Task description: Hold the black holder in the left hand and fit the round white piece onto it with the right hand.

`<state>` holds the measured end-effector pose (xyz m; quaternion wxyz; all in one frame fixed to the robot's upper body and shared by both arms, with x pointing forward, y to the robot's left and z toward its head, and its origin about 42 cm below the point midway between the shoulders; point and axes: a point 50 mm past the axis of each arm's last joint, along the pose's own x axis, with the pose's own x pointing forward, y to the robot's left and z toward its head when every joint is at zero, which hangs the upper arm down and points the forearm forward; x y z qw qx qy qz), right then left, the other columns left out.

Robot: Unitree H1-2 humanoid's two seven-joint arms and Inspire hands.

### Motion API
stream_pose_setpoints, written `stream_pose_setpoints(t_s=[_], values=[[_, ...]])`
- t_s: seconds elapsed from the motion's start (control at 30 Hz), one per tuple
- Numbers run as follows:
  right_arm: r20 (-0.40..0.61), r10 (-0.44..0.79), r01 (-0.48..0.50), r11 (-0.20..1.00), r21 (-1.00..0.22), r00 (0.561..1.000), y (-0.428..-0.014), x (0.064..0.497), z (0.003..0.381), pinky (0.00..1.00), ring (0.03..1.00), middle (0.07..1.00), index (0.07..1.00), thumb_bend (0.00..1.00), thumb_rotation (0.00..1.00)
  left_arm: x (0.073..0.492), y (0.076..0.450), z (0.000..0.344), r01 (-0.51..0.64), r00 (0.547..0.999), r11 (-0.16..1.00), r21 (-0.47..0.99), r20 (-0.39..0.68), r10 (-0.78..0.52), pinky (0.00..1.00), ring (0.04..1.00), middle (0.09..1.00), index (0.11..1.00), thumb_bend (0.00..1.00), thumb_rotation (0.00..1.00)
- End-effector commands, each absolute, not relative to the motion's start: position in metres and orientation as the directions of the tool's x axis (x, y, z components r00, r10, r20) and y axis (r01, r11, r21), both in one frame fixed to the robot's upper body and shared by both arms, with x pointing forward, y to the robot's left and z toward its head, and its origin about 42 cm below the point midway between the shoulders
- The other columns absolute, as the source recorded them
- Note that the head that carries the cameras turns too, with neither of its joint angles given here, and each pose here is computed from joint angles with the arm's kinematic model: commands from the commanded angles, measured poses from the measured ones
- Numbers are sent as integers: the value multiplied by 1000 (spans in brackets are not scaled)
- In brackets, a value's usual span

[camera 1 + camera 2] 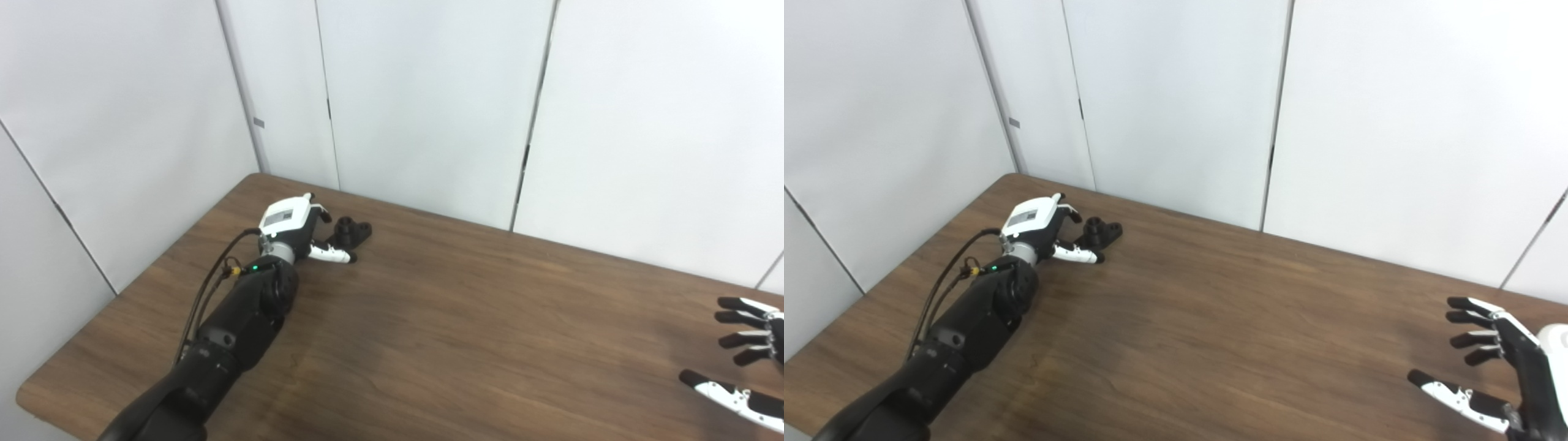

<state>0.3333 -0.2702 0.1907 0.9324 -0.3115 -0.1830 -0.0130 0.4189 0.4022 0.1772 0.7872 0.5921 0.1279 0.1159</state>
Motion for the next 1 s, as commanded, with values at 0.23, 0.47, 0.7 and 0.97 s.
stream_pose_setpoints(t_s=[0.23,0.47,0.7,0.97], values=[[415,105,171,800,-575,904,-274,334,216,440,568,684,717,635,0,437,405,201,-128,943,222,967,49,330,917,1000,1000,747,1000,485],[408,107,167,796,-582,907,-273,331,218,445,569,682,721,634,0,440,407,191,-128,944,260,957,37,328,922,1000,1000,740,1000,487],[404,107,166,796,-583,908,-273,330,218,445,571,683,720,632,0,444,401,181,-148,942,352,924,24,334,972,1000,1000,716,981,425],[404,105,169,792,-587,909,-273,326,218,448,572,683,718,628,0,447,393,168,-165,955,420,892,39,294,881,999,986,634,875,316]])
